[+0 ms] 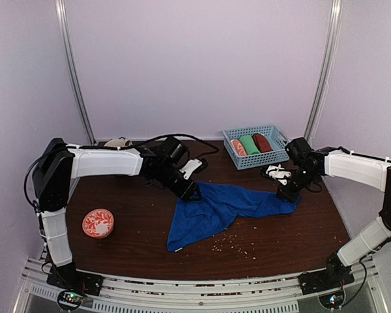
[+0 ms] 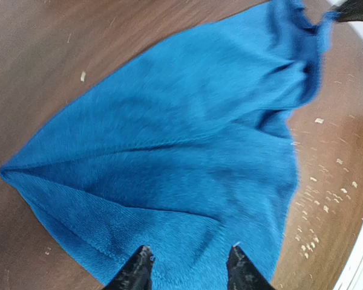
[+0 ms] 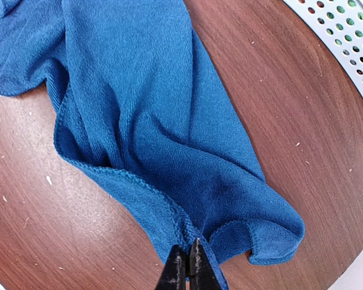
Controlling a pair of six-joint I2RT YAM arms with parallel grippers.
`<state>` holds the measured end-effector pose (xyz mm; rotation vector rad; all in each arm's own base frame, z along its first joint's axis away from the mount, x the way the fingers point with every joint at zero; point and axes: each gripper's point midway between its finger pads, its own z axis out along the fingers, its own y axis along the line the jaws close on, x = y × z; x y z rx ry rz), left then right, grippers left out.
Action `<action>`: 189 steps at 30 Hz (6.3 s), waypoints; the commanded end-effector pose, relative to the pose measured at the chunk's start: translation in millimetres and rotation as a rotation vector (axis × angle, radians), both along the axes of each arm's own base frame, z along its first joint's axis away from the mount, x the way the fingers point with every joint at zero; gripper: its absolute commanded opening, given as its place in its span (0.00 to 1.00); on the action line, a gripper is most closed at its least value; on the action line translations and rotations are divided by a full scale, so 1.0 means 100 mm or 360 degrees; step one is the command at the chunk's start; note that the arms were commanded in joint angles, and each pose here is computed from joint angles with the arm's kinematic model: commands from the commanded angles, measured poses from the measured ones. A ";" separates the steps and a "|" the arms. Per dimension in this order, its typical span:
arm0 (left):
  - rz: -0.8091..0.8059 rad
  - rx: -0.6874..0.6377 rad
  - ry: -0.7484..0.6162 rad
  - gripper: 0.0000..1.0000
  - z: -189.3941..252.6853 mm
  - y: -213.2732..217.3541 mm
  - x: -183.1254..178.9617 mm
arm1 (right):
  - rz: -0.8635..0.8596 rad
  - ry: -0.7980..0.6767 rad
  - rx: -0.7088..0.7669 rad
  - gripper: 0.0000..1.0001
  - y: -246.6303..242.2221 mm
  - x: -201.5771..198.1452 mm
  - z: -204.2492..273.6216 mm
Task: Roll the towels
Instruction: Pick up the towel from the center of the board, then flatten out the towel at the center of the board, then smooth out the towel at the center of the board.
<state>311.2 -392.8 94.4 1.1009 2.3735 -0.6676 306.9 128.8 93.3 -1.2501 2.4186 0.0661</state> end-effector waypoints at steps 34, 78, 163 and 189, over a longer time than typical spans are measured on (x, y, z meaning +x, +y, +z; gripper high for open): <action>0.0433 0.0211 0.0689 0.45 -0.69 0.17 -0.43 | -0.0027 0.0035 0.0085 0.00 0.08 0.02 -0.06; 0.0782 -0.0055 -0.0836 0.00 2.15 1.74 0.39 | -0.0649 -0.0610 0.0588 0.00 -1.01 0.72 2.11; 0.0729 0.0358 0.0280 0.00 -0.91 1.71 -0.45 | -0.0372 0.0438 -0.0108 0.08 -1.34 -0.48 -0.75; 0.0859 0.0483 0.0575 0.00 -1.11 2.01 -1.56 | 0.0037 0.0810 -0.0262 0.05 -1.20 -1.50 -0.95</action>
